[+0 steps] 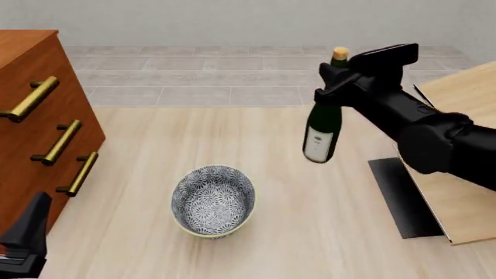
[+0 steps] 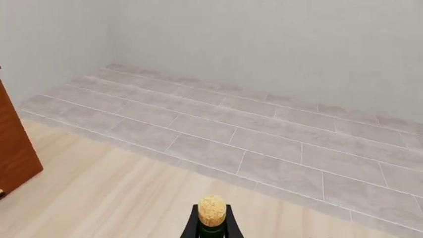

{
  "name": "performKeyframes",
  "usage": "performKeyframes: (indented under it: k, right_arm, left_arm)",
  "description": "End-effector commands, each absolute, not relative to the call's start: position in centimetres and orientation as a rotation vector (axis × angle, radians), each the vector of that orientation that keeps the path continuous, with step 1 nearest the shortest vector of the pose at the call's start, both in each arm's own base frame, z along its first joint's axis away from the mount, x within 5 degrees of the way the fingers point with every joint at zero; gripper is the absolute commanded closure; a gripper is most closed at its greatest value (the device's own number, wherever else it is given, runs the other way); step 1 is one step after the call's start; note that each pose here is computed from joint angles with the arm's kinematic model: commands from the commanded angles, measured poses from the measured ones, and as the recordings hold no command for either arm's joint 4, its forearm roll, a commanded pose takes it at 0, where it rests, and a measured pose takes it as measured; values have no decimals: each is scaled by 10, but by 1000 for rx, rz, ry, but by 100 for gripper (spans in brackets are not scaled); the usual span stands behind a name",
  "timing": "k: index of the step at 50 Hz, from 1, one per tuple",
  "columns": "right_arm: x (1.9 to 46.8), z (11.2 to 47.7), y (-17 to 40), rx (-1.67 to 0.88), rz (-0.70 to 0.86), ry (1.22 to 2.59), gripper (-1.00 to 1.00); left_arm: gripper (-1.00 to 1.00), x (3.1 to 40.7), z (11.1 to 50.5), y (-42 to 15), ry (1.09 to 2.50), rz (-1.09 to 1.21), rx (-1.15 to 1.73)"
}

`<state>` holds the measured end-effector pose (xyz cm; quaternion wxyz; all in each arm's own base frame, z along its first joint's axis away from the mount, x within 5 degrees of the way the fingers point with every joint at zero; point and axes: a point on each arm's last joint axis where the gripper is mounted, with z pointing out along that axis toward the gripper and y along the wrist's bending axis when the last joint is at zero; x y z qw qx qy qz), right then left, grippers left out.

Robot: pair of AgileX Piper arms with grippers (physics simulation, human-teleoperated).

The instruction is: Put the wine bottle on the wine rack.

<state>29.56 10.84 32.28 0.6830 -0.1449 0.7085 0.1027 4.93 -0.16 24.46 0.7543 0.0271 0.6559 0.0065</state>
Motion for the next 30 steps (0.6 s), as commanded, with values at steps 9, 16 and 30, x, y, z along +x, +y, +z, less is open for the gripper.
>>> performKeyframes:
  k: [9,16,30]
  right_arm:
    - [283,389,48,-134,131,1632,100]
    - [297,390,32,29,183,1754,100]
    - [273,431,8,152,174,1731,100]
  left_arm:
    - [-100,46,255,-2,1412,-3,60]
    - [-100,47,253,-2,1412,3,59]
    - [-100,47,252,-3,1408,-22,56]
